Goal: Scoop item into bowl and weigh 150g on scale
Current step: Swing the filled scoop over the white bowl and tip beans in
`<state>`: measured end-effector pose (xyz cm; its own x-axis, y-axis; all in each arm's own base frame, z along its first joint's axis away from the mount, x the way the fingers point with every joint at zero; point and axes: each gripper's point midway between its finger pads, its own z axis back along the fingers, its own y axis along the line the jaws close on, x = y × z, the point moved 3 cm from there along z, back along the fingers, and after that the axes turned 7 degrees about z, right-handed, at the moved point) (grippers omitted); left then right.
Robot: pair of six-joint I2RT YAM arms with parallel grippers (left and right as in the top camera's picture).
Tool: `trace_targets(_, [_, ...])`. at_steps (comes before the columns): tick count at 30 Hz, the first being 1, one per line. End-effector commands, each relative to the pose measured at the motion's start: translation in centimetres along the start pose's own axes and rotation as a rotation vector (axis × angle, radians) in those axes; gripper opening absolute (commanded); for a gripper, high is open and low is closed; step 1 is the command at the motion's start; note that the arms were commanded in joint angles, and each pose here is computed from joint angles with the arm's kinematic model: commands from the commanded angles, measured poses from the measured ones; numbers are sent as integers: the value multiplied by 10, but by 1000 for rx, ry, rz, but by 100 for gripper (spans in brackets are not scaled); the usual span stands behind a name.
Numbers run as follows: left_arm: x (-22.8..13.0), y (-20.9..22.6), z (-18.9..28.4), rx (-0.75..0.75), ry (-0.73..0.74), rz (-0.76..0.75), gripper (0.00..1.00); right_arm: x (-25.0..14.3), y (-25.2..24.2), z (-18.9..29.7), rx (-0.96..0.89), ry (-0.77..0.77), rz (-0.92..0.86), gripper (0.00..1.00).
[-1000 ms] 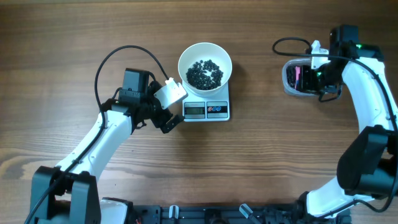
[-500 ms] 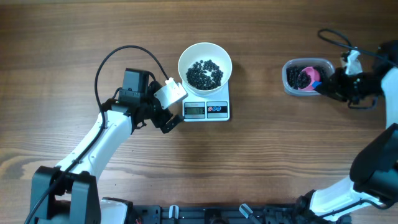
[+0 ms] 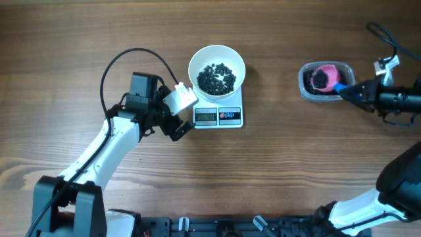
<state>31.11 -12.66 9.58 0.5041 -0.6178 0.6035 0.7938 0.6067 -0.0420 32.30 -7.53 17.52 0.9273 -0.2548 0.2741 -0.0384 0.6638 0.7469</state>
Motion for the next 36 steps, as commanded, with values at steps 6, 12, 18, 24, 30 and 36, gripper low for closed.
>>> trace_targets(6, [-4,-1,-2,-14,5,3,100,9,74,-52,227,73,164,4])
trace_targets(12, [-4,-1,-2,-14,5,3,100,19,136,-82,262,141,286,4])
trace_targets(18, [-4,-1,-2,-14,5,3,100,18,180,-131,92,210,418,4])
trace_targets(24, [-4,-1,-2,-14,5,3,100,8,189,-177,-224,198,513,4])
trace_targets(30, [-4,-1,-2,-14,5,3,100,-2,203,-203,-490,136,696,4])
trace_targets(36, [-4,-1,-2,-14,5,3,100,-13,217,-209,-689,77,834,4])
